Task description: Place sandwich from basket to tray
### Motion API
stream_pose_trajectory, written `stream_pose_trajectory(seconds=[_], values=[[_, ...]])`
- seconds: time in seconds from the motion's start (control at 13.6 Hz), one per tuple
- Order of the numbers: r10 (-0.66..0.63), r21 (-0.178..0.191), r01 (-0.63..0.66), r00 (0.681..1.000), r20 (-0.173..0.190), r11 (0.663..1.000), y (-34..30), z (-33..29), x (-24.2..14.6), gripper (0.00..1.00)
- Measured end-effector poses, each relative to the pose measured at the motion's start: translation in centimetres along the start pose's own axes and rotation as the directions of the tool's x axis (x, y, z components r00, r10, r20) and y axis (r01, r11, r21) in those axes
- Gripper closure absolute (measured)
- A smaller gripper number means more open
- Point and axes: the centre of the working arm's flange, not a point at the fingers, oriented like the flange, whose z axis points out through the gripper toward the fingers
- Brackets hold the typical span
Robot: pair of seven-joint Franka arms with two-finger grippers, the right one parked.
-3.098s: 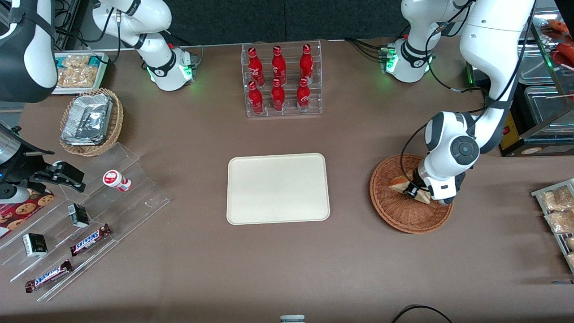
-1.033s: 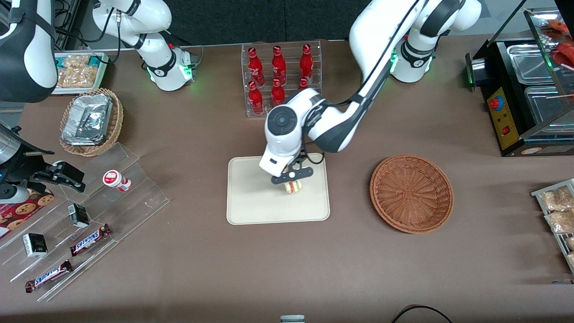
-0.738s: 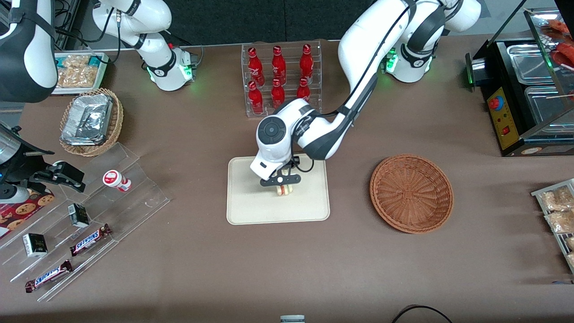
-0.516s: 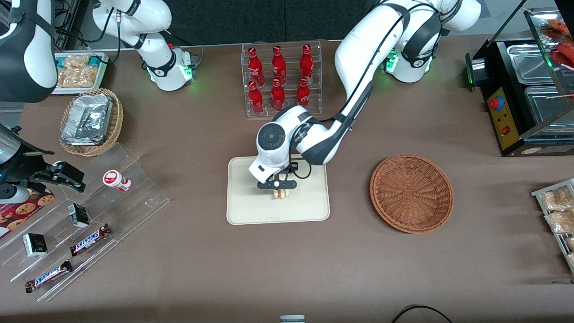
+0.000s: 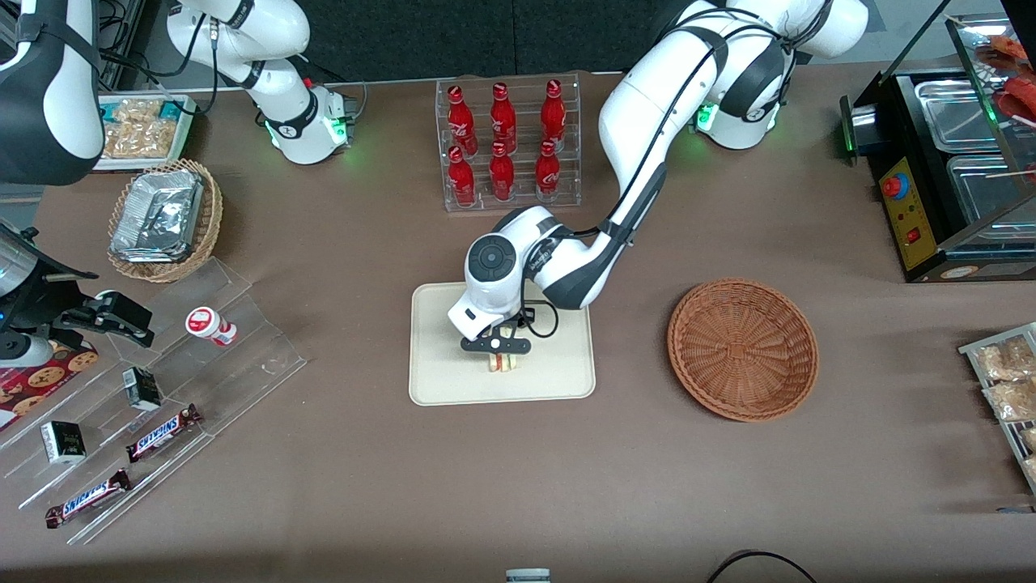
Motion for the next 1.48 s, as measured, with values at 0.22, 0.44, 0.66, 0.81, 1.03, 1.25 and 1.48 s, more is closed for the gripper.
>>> stream_pose_trajectory(seconds=[0.22, 0.44, 0.66, 0.81, 1.03, 1.25, 1.48], values=[[-0.024, -0.015, 0.023, 0.999, -0.024, 1.000, 0.1, -0.9, 0.6, 0.36], [-0.047, -0.045, 0.045, 0.997, -0.064, 0.998, -0.2, -5.2, 2.0, 0.05], [-0.118, -0.042, 0.115, 0.990, -0.079, 0.993, -6.2, -12.0, 6.4, 0.00], [-0.114, -0.034, 0.112, 0.990, -0.083, 0.993, -12.0, -15.3, 8.9, 0.00], [-0.069, -0.009, 0.069, 0.995, -0.067, 0.998, -19.9, -17.5, 10.3, 0.01], [0.016, 0.024, -0.016, 0.999, -0.032, 1.000, -28.6, -18.7, 10.3, 0.00], [0.095, 0.011, -0.095, 0.995, -0.001, 0.995, -39.2, -21.0, 9.3, 0.00]])
